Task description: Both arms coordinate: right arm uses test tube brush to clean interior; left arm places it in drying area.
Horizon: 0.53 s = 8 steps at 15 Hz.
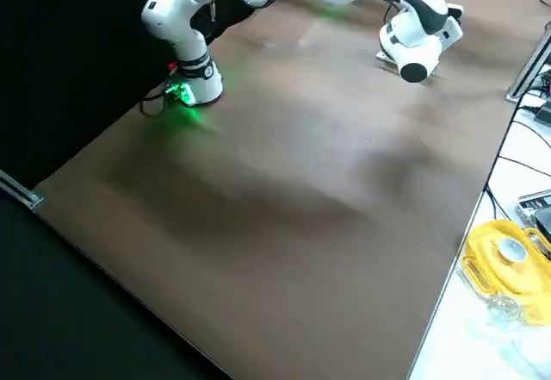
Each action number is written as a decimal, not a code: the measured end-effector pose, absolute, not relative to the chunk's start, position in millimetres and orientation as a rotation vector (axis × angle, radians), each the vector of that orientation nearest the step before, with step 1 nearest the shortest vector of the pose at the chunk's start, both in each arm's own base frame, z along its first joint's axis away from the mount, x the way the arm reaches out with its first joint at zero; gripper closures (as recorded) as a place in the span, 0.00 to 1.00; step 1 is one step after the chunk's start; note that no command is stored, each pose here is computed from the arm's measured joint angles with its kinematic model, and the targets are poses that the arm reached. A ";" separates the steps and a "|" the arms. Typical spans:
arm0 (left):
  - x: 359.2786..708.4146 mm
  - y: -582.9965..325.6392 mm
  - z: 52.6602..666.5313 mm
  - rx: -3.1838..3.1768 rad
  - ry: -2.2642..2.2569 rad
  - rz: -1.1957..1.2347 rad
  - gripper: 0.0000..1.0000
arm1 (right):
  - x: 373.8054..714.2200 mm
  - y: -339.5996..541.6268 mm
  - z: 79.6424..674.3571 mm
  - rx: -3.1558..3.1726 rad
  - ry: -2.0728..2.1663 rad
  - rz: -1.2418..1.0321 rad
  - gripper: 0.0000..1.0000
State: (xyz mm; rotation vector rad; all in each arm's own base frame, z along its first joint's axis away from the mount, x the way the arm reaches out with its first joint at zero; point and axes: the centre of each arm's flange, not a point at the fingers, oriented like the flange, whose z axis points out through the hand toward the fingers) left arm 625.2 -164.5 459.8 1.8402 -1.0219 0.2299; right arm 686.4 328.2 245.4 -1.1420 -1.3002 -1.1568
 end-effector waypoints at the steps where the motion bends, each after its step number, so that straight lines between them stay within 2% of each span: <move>1: 630.7 -166.4 445.4 1.753 -1.048 0.298 0.00 | 685.8 328.4 247.5 -1.129 -1.299 -1.155 0.97; 8: 650.5 -185.9 331.0 1.331 -1.198 0.705 0.00 | 685.6 318.8 259.4 -1.061 -1.263 -1.127 0.97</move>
